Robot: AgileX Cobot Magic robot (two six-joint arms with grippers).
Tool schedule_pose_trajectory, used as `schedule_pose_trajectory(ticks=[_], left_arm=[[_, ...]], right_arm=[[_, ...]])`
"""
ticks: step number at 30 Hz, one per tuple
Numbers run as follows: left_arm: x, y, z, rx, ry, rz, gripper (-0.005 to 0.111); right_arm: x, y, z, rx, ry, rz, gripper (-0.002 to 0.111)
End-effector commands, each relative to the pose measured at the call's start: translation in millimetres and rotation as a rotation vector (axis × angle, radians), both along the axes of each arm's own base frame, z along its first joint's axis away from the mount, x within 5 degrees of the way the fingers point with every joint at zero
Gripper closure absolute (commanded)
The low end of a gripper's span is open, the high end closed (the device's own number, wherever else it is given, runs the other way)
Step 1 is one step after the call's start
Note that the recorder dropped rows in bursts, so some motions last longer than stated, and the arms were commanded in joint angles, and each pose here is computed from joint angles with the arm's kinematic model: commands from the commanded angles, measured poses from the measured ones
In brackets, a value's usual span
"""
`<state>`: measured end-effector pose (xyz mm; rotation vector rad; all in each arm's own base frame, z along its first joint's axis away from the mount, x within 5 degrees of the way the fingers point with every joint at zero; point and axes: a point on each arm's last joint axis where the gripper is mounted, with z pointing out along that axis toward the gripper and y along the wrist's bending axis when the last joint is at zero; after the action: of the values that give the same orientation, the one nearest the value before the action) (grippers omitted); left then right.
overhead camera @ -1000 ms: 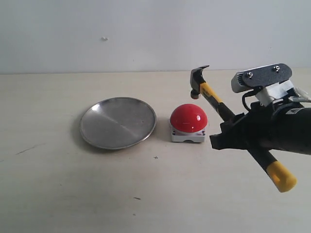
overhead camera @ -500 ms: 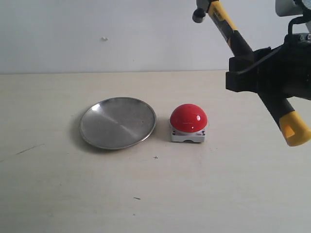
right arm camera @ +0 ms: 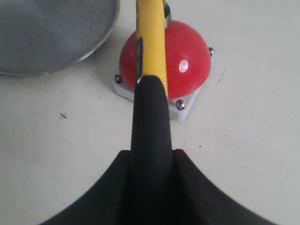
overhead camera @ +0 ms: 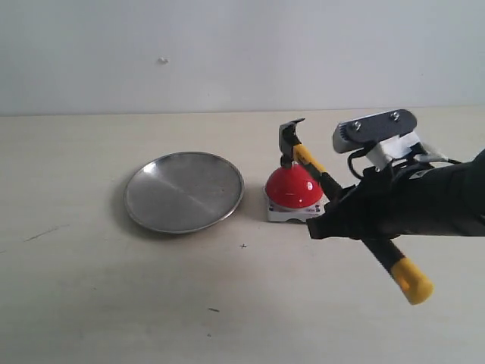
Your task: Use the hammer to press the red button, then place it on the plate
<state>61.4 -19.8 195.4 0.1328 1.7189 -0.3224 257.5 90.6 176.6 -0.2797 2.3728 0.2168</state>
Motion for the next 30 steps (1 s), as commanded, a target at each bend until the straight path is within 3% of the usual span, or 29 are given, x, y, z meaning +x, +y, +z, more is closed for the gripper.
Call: schedule_pose_trajectory(ticks=[1, 13, 20, 30], left_arm=[[0, 0, 1, 0.002, -0.007, 0.003, 0.106], [0, 0, 1, 0.002, -0.007, 0.003, 0.106], [0, 0, 1, 0.002, -0.007, 0.003, 0.106], [0, 0, 1, 0.002, -0.007, 0.003, 0.106]], right_arm=[[10, -2, 5, -0.027, -0.075, -0.038, 0.108], [-17, -7, 92, 0.139, -0.322, -0.032, 0.108], [-8, -4, 97, 0.159, -0.329, -0.051, 0.108], [41, 26, 78, 0.21, -0.158, 0.028, 0.108]])
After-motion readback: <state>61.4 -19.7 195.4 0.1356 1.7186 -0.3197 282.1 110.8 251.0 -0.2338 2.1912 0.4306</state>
